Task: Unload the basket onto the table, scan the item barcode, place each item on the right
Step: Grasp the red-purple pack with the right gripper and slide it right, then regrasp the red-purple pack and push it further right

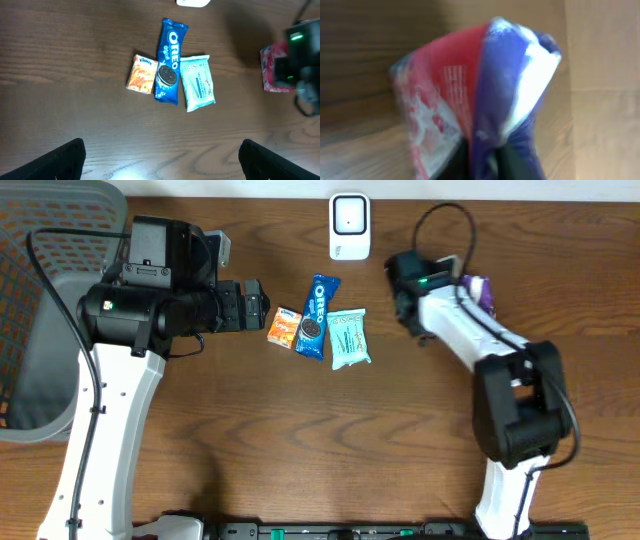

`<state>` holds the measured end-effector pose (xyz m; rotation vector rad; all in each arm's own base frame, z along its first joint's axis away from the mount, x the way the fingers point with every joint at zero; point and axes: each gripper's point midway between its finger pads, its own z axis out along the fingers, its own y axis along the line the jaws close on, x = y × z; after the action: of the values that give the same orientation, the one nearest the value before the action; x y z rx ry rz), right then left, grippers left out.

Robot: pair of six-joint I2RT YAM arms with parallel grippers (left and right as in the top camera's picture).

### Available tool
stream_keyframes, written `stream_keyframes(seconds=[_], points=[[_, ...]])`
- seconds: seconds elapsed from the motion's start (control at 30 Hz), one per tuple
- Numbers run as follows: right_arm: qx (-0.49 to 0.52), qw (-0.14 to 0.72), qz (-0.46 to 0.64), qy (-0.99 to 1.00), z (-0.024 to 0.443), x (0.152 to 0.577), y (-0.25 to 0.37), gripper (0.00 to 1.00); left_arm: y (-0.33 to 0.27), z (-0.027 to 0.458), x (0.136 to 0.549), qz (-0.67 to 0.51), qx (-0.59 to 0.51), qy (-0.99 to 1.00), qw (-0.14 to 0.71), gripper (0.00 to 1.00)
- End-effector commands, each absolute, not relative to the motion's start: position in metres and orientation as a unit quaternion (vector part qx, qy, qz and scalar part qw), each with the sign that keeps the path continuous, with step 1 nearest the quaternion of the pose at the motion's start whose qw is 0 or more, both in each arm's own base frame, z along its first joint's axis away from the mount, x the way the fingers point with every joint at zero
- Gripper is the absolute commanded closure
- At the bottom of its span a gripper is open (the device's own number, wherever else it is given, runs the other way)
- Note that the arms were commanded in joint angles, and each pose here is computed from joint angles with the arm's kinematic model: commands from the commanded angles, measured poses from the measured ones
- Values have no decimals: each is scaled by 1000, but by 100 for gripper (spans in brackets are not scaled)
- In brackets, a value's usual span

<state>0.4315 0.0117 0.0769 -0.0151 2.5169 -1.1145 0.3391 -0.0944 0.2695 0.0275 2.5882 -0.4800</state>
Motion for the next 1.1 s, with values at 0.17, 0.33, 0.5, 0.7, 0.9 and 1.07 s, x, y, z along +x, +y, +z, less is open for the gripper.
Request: stream_keyframes(seconds=[0.17, 0.33, 0.5, 0.7, 0.9, 1.07], points=[[-19, 194, -146, 970, 72, 440, 125, 43, -92, 268, 340, -172, 6, 953, 250, 2], [-18, 200, -12, 980, 154, 464, 119, 15, -92, 268, 340, -172, 7, 953, 250, 2], [-19, 144, 37, 989, 157, 454, 59, 5, -92, 268, 340, -172, 7, 953, 250, 2], [-18, 68, 182, 981, 119, 422, 31, 18, -92, 268, 340, -171, 6, 953, 250, 2], [-10, 50, 247, 968, 92, 410, 48, 58, -92, 268, 340, -172, 7, 953, 250, 2], [-54, 59, 245, 966, 88, 414, 87, 87, -92, 268, 340, -172, 6, 953, 250, 2]])
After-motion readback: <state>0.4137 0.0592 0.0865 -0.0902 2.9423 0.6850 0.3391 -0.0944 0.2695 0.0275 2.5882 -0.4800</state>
